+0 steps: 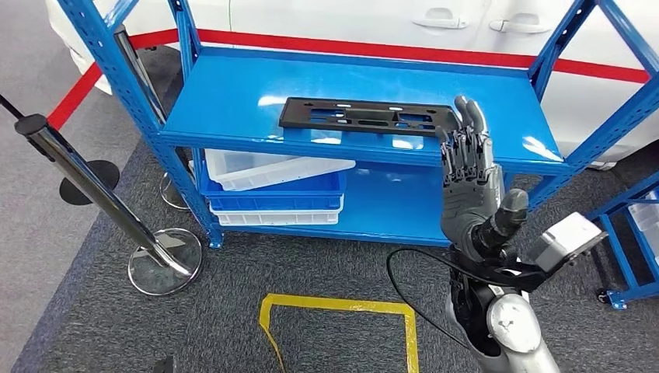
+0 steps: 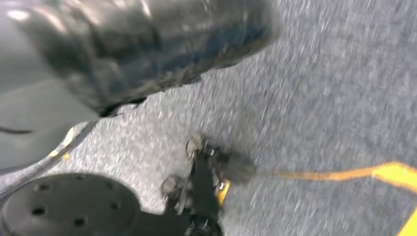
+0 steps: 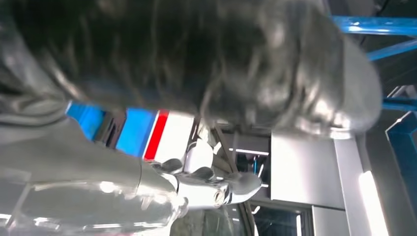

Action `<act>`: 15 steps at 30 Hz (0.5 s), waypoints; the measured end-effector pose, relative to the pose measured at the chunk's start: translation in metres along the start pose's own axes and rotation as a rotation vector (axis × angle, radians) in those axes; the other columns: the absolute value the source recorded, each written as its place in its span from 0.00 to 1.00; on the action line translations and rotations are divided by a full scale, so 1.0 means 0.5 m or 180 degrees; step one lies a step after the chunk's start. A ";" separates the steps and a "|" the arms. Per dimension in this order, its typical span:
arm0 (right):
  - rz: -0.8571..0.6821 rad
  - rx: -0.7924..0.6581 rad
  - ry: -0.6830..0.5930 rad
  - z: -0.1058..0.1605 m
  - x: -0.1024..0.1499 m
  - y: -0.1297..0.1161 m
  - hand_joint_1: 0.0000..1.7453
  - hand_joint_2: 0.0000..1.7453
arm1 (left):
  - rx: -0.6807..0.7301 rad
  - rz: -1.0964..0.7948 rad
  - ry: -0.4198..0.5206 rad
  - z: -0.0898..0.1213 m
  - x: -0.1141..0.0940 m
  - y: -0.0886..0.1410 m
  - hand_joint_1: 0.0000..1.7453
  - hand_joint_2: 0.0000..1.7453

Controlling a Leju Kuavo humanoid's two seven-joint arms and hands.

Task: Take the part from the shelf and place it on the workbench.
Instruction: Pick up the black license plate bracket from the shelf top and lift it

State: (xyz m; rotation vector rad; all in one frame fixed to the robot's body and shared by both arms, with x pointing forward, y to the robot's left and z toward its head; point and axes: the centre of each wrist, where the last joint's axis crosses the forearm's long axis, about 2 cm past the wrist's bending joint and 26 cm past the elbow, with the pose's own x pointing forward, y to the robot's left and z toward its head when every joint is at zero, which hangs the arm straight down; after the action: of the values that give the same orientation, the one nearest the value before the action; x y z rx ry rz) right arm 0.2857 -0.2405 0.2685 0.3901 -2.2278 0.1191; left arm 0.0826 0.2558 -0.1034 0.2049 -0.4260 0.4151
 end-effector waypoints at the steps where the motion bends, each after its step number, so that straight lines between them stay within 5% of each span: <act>1: 0.0030 0.0020 0.0001 0.000 0.000 0.000 0.00 0.75 | -0.0002 -0.0011 -0.0007 0.000 0.001 0.000 0.00 0.00; 2: 0.0056 0.0039 0.0007 0.000 0.000 0.000 0.00 1.00 | -0.0006 -0.0022 -0.0013 -0.001 0.003 -0.001 0.00 0.00; 6: 0.0101 0.0083 0.0030 0.000 -0.001 0.000 0.00 0.00 | -0.0022 -0.0063 -0.0011 -0.001 0.003 -0.001 0.00 0.00; 15: 0.0180 0.0162 -0.0011 -0.006 0.001 0.007 0.00 0.00 | -0.0059 -0.0120 -0.0015 0.000 0.006 -0.006 0.00 0.00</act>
State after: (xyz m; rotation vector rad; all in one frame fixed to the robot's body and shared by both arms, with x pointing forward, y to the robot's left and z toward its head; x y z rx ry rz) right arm 0.2867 -0.2369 0.2710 0.3553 -2.2435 0.2055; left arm 0.0866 0.2541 -0.1025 0.1956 -0.4298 0.3735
